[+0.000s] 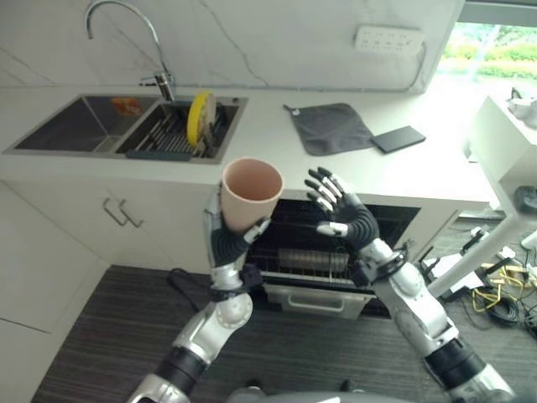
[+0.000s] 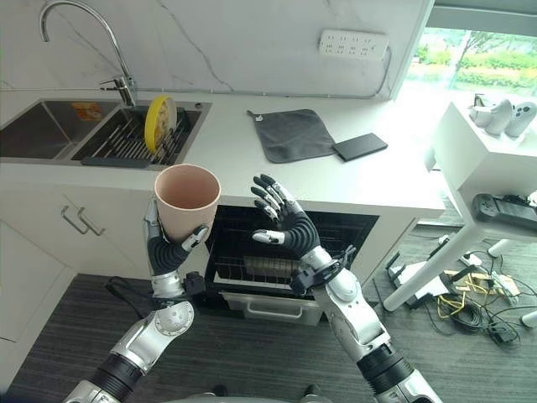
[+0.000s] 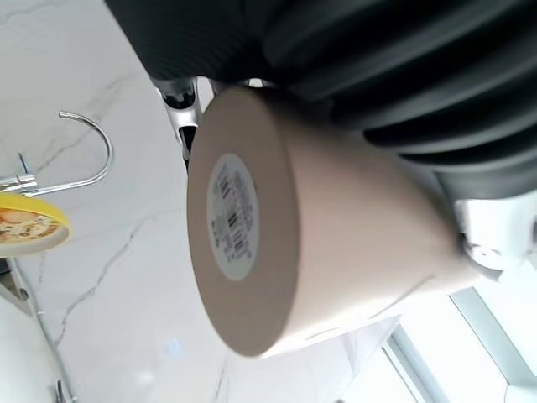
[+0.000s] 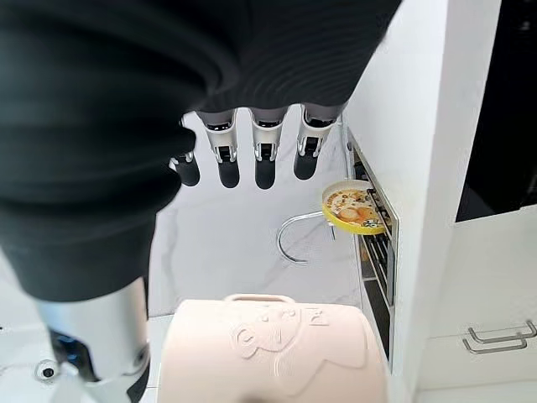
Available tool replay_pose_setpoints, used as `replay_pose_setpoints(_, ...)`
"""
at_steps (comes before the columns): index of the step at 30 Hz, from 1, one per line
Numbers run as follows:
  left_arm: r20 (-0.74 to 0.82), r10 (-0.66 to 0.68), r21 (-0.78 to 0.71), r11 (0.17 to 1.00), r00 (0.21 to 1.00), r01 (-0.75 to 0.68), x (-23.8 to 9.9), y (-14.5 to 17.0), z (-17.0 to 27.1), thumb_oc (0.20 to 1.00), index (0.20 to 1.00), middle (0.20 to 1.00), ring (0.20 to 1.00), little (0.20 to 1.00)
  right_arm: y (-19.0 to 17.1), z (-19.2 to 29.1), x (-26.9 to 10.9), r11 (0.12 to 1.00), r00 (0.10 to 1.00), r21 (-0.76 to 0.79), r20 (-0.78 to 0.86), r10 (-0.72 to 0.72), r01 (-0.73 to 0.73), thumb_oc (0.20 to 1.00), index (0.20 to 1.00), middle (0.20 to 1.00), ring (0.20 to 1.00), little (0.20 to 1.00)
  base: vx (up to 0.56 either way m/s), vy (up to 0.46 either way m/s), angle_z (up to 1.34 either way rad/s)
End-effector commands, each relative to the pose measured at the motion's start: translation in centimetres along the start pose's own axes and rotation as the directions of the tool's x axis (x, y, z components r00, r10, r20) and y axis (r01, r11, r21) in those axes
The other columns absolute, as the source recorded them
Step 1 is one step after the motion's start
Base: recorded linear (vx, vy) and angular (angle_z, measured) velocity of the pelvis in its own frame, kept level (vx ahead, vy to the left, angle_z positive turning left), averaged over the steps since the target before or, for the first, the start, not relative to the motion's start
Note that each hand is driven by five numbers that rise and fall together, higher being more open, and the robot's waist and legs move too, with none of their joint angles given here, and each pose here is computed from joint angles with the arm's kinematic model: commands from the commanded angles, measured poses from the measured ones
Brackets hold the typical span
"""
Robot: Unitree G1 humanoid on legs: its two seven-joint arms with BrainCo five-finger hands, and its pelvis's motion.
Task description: Place the dishes in the dishwasher.
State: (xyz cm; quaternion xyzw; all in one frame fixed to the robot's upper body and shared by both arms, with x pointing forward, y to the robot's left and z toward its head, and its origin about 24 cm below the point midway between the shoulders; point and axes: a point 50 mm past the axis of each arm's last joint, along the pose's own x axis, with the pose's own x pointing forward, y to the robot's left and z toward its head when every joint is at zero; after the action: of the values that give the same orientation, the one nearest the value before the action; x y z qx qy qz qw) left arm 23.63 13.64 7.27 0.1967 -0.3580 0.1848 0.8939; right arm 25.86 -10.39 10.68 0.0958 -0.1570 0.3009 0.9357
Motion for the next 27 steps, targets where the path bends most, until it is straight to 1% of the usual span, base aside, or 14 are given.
replay_pose_setpoints(1, 0.148, -0.032, -0.037, 0.999, 0.989, 0.038, 2.0, -0.8, 1.2, 0.200, 0.200, 0.200, 0.200, 0.200, 1.1, 2.3, 2.5, 0.997, 0.990, -0.007, 0.117, 0.077, -0.077, 1.000, 1.000, 1.000, 1.000, 1.000, 0.00, 0.000, 0.00)
replay_pose_setpoints(16, 0.193, -0.086, -0.041, 0.995, 0.977, 0.096, 2.0, -1.9, 2.0, 0.200, 0.200, 0.200, 0.200, 0.200, 2.9, 2.5, 4.3, 0.987, 0.982, 0.026, 0.103, 0.157, -0.161, 1.000, 1.000, 1.000, 1.000, 1.000, 0.00, -0.002, 0.00)
replay_pose_setpoints(24, 0.191, -0.105, -0.052, 0.992, 0.976, 0.116, 2.0, -2.3, 2.1, 0.200, 0.200, 0.200, 0.200, 0.200, 4.0, 2.6, 5.2, 0.974, 0.971, 0.035, 0.090, 0.221, -0.225, 1.000, 1.000, 1.000, 1.000, 1.000, 0.00, 0.000, 0.00)
replay_pose_setpoints(27, 0.185, -0.136, -0.052, 0.988, 0.973, 0.148, 1.8, -2.8, 2.2, 0.200, 0.200, 0.200, 0.200, 0.200, 4.4, 2.9, 5.8, 0.973, 0.969, 0.025, 0.100, 0.227, -0.231, 1.000, 1.000, 1.000, 1.000, 1.000, 0.03, -0.006, 0.05)
